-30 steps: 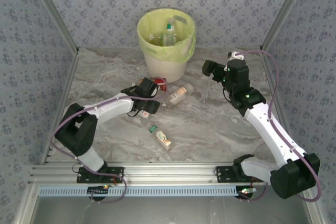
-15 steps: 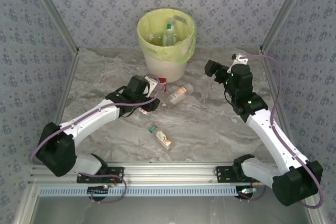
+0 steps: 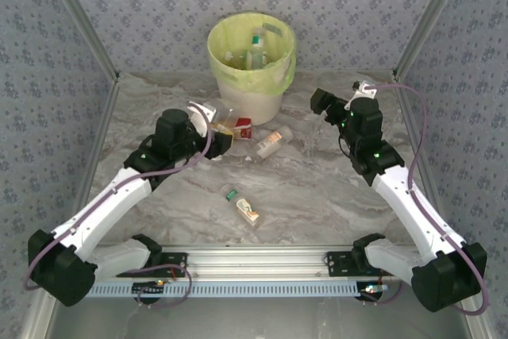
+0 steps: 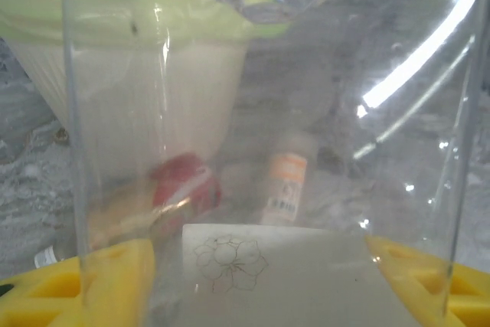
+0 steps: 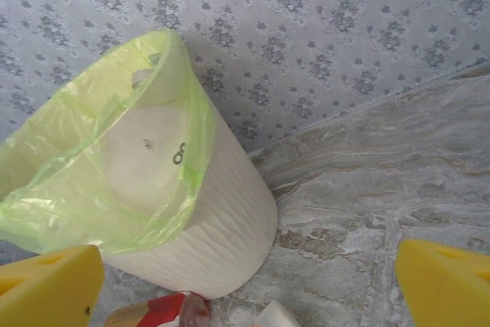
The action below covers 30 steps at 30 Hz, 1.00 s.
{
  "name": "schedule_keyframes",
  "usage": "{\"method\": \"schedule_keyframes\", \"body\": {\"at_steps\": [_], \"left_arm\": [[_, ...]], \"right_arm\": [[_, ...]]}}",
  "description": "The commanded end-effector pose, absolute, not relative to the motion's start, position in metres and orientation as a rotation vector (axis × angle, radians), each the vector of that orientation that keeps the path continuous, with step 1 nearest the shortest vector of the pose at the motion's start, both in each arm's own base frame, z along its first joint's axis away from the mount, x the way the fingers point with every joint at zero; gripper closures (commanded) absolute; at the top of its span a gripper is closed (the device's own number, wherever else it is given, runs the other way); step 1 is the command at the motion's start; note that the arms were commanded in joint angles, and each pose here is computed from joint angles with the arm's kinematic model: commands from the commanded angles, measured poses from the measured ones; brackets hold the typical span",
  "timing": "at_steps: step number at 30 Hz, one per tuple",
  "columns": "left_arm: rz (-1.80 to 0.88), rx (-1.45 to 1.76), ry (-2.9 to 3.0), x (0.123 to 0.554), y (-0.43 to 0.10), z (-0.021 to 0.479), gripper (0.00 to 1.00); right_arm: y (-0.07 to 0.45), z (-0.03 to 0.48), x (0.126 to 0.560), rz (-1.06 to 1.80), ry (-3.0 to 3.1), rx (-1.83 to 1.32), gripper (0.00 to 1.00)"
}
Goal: Put the plastic bottles in the bin
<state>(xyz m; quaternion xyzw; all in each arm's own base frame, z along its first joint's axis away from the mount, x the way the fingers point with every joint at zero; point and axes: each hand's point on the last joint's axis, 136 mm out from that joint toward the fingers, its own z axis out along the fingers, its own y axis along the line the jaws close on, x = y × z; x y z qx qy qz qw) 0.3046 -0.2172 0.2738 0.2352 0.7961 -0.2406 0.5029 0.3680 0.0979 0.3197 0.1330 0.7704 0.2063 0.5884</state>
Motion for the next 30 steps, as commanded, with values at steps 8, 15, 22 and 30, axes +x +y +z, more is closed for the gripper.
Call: {"method": "schedule_keyframes", "body": {"at_steps": [8, 15, 22, 30], "left_arm": [[-0.642, 0.360, 1.679, 0.334, -0.217, 0.370, 1.00], [-0.586, 0.278, 1.615, 0.368, -0.219, 0.420, 1.00], [-0.471, 0.196, 1.625, 0.419, -0.224, 0.453, 1.00], [-0.413, 0.211, 1.689, 0.476, -0.252, 0.454, 1.00]], "right_arm": [[0.108, 0.324, 0.361, 0.535, 1.751, 0.213, 0.00], [0.102, 0.319, 0.351, 0.483, 1.752, 0.180, 0.00], [0.095, 0.328, 0.339, 0.471, 1.727, 0.182, 0.00], [0.091, 0.337, 0.331, 0.468, 1.706, 0.172, 0.00]]}}
